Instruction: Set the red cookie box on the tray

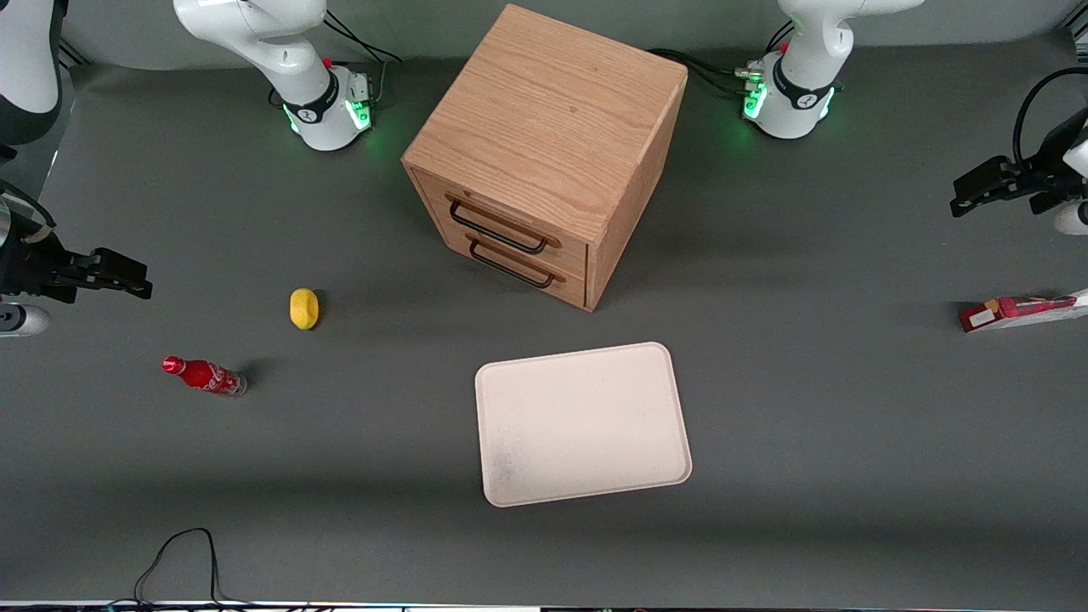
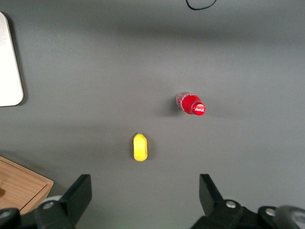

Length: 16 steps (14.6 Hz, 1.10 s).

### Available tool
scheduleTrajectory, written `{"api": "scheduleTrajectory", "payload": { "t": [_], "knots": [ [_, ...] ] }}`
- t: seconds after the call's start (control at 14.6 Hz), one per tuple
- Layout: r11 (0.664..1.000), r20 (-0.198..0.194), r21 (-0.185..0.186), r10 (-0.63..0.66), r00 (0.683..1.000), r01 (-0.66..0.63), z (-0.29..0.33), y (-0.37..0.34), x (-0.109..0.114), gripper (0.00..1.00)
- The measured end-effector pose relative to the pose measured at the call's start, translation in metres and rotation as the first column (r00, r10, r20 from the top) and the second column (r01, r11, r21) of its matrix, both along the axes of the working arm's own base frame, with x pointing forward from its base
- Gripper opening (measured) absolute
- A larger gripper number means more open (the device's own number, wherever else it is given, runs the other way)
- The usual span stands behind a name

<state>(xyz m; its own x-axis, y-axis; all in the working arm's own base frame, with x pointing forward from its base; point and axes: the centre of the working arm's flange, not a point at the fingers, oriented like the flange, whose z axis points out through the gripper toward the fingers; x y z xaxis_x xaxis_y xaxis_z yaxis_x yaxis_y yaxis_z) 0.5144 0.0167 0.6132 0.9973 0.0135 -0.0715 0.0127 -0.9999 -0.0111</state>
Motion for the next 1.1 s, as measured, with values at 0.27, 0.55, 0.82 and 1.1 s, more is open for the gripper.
{"api": "scheduleTrajectory", "payload": {
  "t": [0.27, 0.55, 0.82, 1.1],
  "knots": [
    [1.000, -0.039, 0.020, -0.011, 0.999, 0.012, -0.0008, -0.0037, -0.0043, 1.00],
    [1.000, -0.040, 0.022, -0.012, 0.999, 0.013, -0.0016, -0.0040, -0.0029, 1.00],
    [1.000, -0.039, 0.024, -0.012, 0.999, 0.013, 0.0002, -0.0037, -0.0030, 1.00],
    [1.000, -0.052, 0.026, -0.003, 0.999, 0.004, 0.0006, 0.0032, -0.0050, 1.00]
  ]
}}
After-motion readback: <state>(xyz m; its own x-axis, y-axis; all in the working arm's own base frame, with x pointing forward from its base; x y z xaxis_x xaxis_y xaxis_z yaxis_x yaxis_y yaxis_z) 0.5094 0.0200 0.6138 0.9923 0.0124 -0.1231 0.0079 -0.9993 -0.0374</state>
